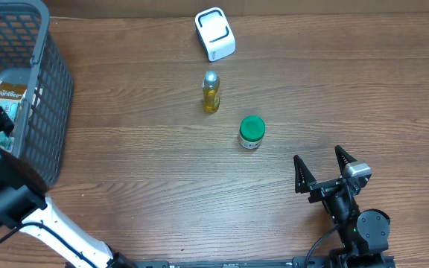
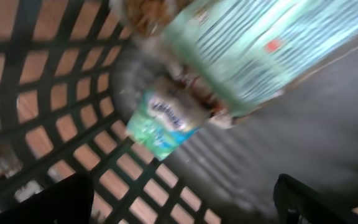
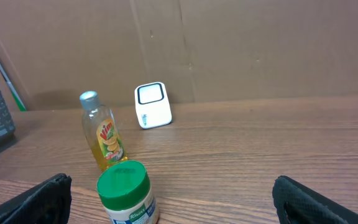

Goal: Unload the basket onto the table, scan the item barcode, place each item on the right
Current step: 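Reach into the basket and grasp the white Kleenex tissue pack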

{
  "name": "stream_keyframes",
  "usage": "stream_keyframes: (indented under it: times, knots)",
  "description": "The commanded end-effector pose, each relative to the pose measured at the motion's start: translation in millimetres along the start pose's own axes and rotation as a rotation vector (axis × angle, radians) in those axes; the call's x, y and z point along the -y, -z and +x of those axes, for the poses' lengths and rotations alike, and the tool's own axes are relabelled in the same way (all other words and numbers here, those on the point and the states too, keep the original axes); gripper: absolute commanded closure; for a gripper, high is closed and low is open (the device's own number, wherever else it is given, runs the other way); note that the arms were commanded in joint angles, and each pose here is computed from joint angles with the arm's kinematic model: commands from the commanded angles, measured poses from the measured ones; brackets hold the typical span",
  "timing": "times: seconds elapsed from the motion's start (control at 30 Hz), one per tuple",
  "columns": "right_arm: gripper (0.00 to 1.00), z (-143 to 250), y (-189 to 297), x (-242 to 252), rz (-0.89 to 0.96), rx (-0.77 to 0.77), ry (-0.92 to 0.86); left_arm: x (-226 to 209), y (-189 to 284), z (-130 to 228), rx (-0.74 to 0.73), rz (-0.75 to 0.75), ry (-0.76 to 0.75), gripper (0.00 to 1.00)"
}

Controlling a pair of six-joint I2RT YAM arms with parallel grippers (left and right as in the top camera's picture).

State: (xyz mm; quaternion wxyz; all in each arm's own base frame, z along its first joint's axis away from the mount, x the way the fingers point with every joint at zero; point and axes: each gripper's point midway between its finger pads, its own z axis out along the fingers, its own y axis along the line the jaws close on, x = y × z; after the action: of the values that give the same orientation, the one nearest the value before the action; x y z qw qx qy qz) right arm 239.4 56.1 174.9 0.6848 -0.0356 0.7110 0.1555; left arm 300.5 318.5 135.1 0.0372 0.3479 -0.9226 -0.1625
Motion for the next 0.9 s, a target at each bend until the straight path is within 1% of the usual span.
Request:
stream_keyframes:
  times: [0.0,0.1,0.17,0.23,0.33,0.5,0.7,0.73,0.8,0.87]
  knots:
    - [0.00,2,0,3,0.012,0.003,-0.003,-12,-16,17,-0.065,-0.025,0.060,0.08]
    - [0.00,2,0,3,0.012,0.003,-0.003,-18,-31,27,-0.107,-0.048,0.069,0.09]
    - [0.00,2,0,3,0.012,0.003,-0.003,-21,-40,31,-0.126,-0.049,0.080,0.13]
    - [0.00,2,0,3,0.012,0.003,-0.003,-22,-48,35,-0.139,-0.046,0.084,0.20]
    - [0.00,2,0,3,0.012,0.003,-0.003,-22,-56,37,-0.146,-0.046,0.091,0.23]
    - [0.00,2,0,3,0.012,0.003,-0.003,-18,-68,35,-0.134,-0.038,0.089,0.23]
    - [0.00,2,0,3,0.012,0.003,-0.003,-13,-78,29,-0.107,-0.037,0.075,0.27]
    - [0.00,2,0,3,0.012,0.003,-0.003,-13,-78,28,-0.103,-0.036,0.077,0.28]
    - [0.00,2,0,3,0.012,0.003,-0.003,-12,-80,27,-0.095,-0.036,0.080,0.36]
    - [0.00,2,0,3,0.012,0.003,-0.003,-12,-81,26,-0.091,-0.035,0.082,0.38]
